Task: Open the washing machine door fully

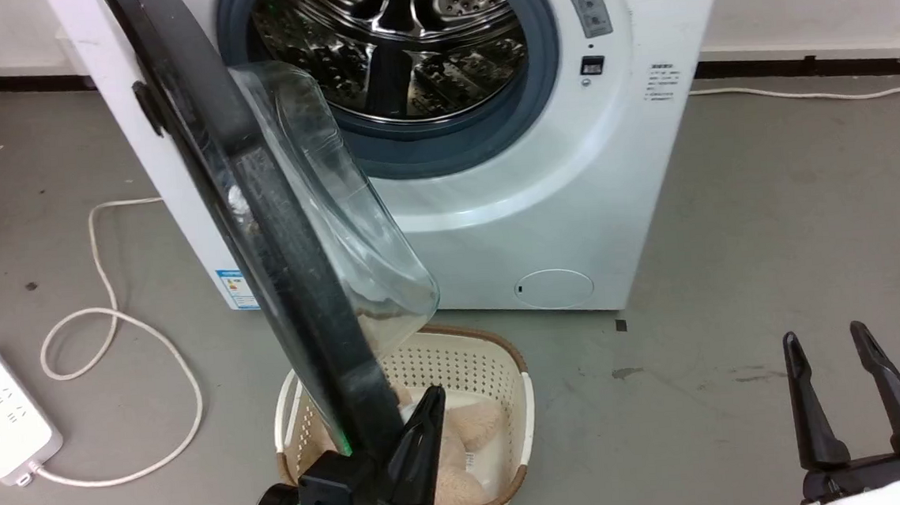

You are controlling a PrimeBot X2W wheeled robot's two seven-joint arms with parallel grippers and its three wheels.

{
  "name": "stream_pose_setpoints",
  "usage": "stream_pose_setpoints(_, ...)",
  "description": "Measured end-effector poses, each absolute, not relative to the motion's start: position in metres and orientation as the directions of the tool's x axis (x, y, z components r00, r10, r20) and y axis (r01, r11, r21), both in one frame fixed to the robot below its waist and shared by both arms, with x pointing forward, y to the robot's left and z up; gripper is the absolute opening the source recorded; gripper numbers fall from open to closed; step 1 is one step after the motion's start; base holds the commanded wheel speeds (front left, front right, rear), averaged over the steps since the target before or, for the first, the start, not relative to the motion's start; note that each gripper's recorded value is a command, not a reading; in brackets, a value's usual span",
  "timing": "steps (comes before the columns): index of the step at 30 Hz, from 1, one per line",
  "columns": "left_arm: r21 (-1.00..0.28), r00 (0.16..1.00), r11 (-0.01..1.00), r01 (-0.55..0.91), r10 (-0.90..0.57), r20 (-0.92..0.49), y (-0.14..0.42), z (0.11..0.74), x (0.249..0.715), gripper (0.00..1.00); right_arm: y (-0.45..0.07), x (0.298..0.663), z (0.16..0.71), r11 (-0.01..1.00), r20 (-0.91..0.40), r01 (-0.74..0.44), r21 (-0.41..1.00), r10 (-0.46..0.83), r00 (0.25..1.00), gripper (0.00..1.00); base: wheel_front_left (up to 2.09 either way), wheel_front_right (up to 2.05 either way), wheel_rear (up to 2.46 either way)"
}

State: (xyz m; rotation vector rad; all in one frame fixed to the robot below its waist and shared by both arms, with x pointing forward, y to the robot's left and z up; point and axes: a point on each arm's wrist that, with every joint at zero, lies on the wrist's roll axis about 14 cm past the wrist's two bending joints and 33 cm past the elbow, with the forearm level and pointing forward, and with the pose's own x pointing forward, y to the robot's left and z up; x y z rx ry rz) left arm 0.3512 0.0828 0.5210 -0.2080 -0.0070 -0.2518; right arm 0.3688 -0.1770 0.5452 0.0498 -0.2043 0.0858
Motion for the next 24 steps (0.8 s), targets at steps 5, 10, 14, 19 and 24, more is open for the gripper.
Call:
stream_pose_setpoints(5, -0.196, 0.977, 0.958, 0.21, -0.211, 0.02, 0.097, 0.514, 0.35, 0.0, -0.17, 0.373, 0.544, 0.993, 0.203, -0.111, 0.048, 0.099, 0.974, 1.0, 0.0, 0.0, 0.0)
stream_pose_setpoints(10, -0.179, 0.995, 0.978, 0.105, -0.102, 0.022, 0.133, 0.513, 0.338, 0.0, -0.151, 0.382, 0.544, 0.984, 0.205, -0.167, 0.057, 0.153, 0.967, 1.0, 0.0, 0.0, 0.0)
stream_pose_setpoints(14, -0.17, 1.0, 0.985, 0.016, -0.014, 0.015, 0.16, 0.511, 0.33, 0.0, -0.137, 0.388, 0.543, 0.976, 0.204, -0.207, 0.062, 0.191, 0.96, 1.0, 0.0, 0.0, 0.0)
stream_pose_setpoints(19, -0.135, 0.99, 0.981, -0.137, 0.139, 0.005, 0.212, 0.511, 0.314, 0.0, -0.107, 0.398, 0.54, 0.954, 0.196, -0.291, 0.065, 0.274, 0.942, 1.0, 0.0, 0.0, 0.0)
stream_pose_setpoints(24, -0.088, 0.95, 0.947, -0.31, 0.311, -0.008, 0.272, 0.513, 0.297, 0.0, -0.075, 0.41, 0.526, 0.926, 0.164, -0.372, 0.061, 0.358, 0.919, 1.0, 0.0, 0.0, 0.0)
